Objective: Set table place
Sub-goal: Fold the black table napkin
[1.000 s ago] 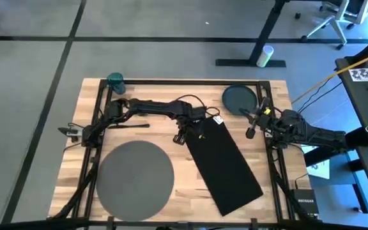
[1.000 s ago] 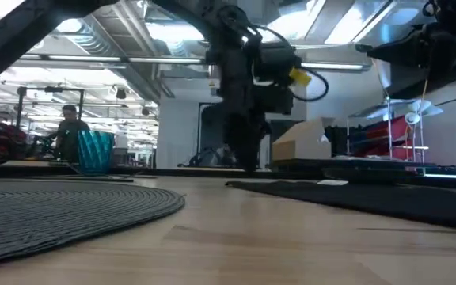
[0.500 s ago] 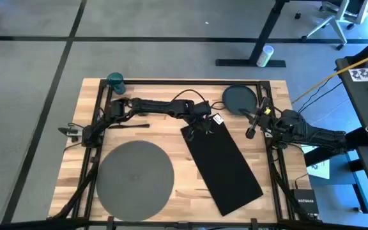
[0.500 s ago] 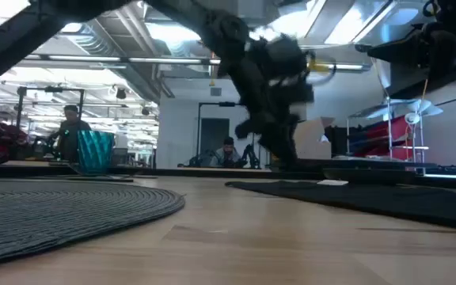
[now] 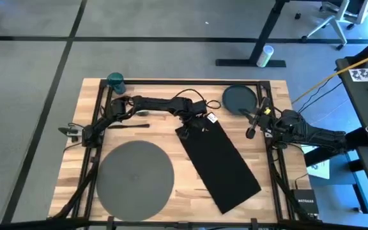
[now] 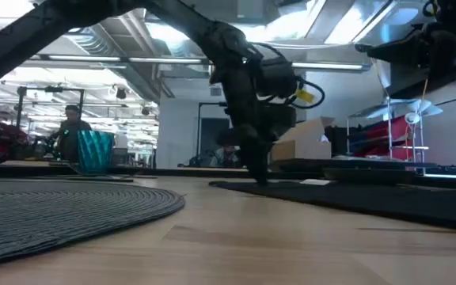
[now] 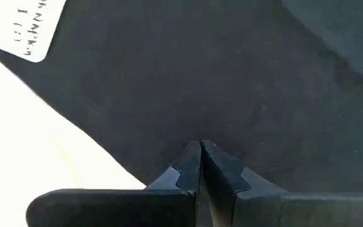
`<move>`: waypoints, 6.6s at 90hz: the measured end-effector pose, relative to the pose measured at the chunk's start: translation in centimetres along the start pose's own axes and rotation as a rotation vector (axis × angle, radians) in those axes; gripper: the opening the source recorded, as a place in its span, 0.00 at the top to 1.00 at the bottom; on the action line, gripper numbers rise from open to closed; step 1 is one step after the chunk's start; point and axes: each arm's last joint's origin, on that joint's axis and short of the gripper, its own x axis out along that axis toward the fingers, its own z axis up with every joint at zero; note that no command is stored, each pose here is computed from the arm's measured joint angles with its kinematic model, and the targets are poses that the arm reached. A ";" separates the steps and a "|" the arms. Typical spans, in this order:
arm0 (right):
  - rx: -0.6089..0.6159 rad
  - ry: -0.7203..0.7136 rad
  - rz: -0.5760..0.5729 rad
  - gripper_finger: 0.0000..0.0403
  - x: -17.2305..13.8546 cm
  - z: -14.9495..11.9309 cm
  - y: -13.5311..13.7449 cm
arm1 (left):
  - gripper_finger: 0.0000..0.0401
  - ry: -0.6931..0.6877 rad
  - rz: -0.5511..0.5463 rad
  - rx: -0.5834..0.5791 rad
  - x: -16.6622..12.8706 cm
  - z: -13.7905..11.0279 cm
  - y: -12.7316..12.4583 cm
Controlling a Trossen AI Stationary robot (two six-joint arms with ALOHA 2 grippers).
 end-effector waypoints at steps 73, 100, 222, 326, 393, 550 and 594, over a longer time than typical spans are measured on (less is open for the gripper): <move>0.005 -0.131 0.143 1.00 -0.6 1.8 -0.7 | 1.00 0.091 -0.096 -0.087 -2.0 2.4 -7.1; 0.082 -0.095 0.265 1.00 -1.4 4.6 -2.6 | 1.00 0.045 0.081 -0.074 -6.5 2.1 -5.6; 0.603 1.087 1.424 1.00 0.6 2.2 14.7 | 1.00 0.079 -0.053 -0.060 -0.9 -2.3 -6.3; 0.286 1.439 1.158 1.00 -0.5 -1.3 16.0 | 1.00 0.165 -0.083 -0.187 -2.7 -2.1 -9.2; 0.339 1.573 0.882 1.00 -0.6 -1.7 15.4 | 1.00 0.161 -0.033 -0.295 -0.5 -1.3 -16.6; 0.174 1.175 0.768 0.78 4.4 0.4 12.2 | 0.90 0.065 0.066 -0.312 -5.5 -1.6 -15.4; 0.139 1.169 0.797 0.75 4.3 0.4 12.2 | 0.71 0.080 0.038 -0.278 -4.7 -1.9 -14.3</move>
